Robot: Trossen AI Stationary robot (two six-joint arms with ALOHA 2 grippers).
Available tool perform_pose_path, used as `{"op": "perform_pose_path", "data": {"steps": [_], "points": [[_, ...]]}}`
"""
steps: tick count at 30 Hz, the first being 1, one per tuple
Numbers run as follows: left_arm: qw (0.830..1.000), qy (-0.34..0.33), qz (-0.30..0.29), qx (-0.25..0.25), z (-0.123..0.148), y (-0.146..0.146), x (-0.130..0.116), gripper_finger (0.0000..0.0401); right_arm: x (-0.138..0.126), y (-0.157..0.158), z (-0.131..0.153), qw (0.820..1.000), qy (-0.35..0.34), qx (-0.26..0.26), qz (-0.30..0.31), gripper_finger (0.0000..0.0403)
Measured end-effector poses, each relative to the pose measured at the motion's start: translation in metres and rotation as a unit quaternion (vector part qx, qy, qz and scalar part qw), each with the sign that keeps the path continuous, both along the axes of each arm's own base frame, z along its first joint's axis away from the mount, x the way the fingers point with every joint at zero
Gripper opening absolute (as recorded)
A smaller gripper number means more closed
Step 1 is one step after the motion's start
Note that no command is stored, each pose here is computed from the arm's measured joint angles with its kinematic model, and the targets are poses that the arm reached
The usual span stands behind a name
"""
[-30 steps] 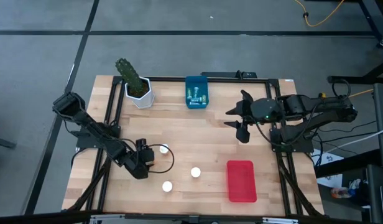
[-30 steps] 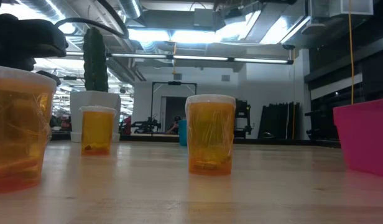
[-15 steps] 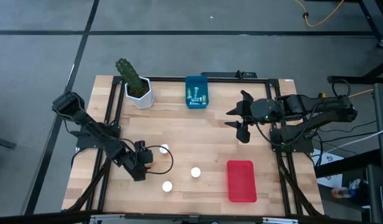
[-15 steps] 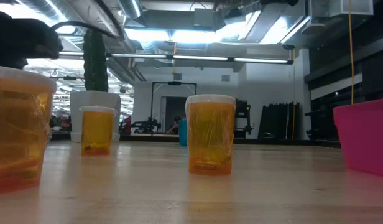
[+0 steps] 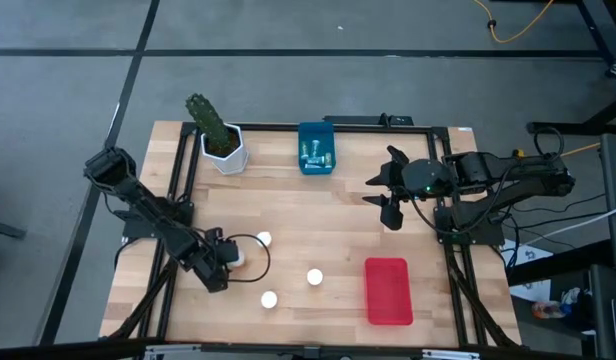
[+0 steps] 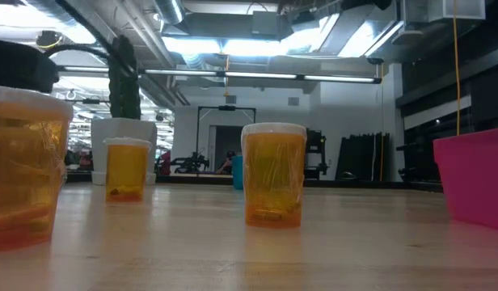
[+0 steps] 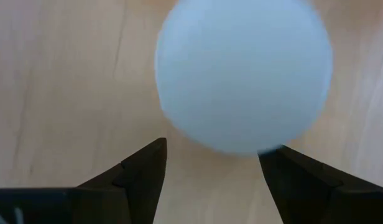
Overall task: Pick and place medicine bottles into bin by pill shape (circle, oval)
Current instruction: Adjust the large orange pill bottles
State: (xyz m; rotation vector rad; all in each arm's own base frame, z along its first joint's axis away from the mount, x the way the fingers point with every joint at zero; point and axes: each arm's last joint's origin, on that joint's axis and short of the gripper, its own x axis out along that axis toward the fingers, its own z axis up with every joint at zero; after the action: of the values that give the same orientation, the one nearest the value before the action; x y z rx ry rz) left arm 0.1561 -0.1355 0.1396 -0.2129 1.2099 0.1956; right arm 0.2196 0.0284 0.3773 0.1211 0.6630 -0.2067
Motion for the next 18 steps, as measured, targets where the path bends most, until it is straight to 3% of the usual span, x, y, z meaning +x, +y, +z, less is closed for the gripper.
{"op": "perform_pose_path", "data": {"steps": [11,18], "points": [[0.999,0.014,0.039,0.006,-0.001,0.002,-0.005,0.0242,0.000,0.000,0.000,1.000,-0.001,0.000,0.000,0.0201],[0.999,-0.005,0.039,-0.020,0.000,-0.003,-0.001,0.0172,0.002,0.000,-0.010,1.000,0.006,-0.001,-0.001,0.0201]]}}
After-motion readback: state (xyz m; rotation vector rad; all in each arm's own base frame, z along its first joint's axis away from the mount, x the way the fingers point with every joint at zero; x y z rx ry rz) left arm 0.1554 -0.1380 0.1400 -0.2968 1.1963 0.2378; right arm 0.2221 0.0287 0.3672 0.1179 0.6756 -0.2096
